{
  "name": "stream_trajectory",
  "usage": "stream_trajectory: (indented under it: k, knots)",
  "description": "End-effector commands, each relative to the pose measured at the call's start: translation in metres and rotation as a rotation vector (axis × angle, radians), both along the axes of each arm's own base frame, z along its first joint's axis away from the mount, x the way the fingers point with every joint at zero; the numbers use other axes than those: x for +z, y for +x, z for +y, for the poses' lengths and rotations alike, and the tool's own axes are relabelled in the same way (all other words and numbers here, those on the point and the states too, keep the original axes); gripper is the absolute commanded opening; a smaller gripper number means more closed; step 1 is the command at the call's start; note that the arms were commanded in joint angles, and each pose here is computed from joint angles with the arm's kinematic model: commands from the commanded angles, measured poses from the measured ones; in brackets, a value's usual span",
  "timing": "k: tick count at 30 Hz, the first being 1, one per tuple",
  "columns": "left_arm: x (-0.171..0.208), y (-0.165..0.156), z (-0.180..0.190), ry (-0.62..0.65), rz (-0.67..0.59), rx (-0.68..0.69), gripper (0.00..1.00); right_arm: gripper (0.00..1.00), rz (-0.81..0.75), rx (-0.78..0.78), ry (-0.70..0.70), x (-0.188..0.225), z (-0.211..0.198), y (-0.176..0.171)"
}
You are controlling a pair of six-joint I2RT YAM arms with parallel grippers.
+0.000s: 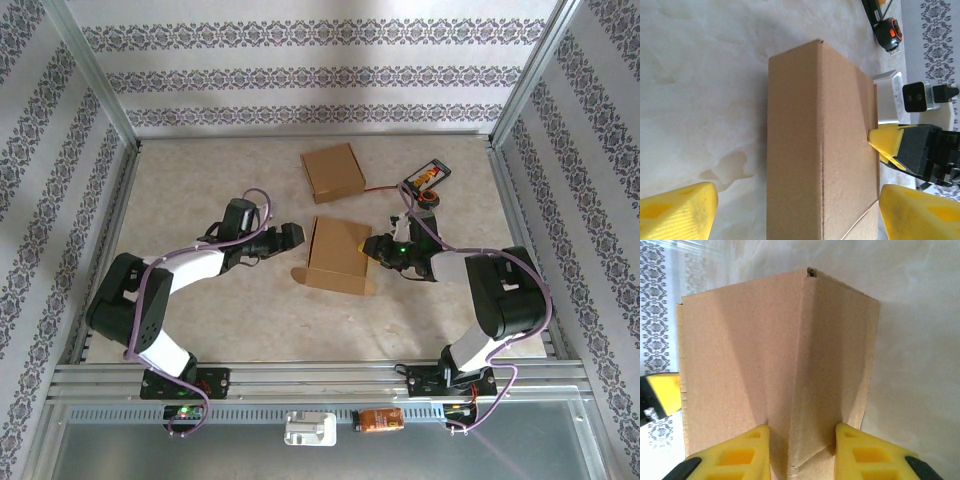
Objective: Fold the paper box
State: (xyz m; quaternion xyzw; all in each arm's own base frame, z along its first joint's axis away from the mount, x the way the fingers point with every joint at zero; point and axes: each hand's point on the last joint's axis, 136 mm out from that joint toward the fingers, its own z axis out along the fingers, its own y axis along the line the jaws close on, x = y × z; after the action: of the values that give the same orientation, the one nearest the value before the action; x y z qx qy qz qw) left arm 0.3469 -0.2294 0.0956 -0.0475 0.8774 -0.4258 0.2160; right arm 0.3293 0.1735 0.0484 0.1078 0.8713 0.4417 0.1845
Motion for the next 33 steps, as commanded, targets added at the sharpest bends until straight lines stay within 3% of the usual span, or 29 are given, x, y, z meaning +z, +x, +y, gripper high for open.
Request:
stream_trajectory:
  k: [1,4,11,16,20,22,28,30,33]
  knots:
    - [0.000,0.001,-0.019,-0.149,0.040,-0.050,0.92,0.24,0.061,0.009,0.006,-0.022,-0.005,-0.010]
    - [-0.011,0.006,-0.024,-0.190,0.073,-0.043,1.00,0.24,0.063,0.003,0.023,-0.024,-0.007,-0.008]
    - [-0.015,0.005,-0.065,-0.347,0.127,-0.087,0.98,0.24,0.060,-0.017,0.062,-0.023,-0.010,-0.002]
    - [-0.013,0.012,-0.081,-0.461,0.128,-0.051,0.80,0.25,0.057,-0.016,0.073,-0.022,-0.009,-0.001]
    - [-0.014,0.013,-0.085,-0.423,0.128,-0.037,0.58,0.28,0.047,-0.014,0.081,-0.017,-0.008,0.000]
    - [-0.012,0.014,-0.082,-0.389,0.120,-0.018,0.50,0.34,0.033,-0.019,0.078,-0.011,-0.009,0.000]
    - [-0.002,0.018,-0.070,-0.306,0.137,0.058,0.41,0.68,-0.125,-0.079,-0.008,0.050,-0.024,0.001]
    - [0.000,0.019,-0.064,-0.304,0.163,0.105,0.41,0.75,-0.238,-0.119,-0.094,0.082,-0.035,-0.001]
    - [0.006,0.020,-0.051,-0.329,0.222,0.204,0.40,0.85,-0.546,-0.107,-0.327,0.136,-0.038,-0.018]
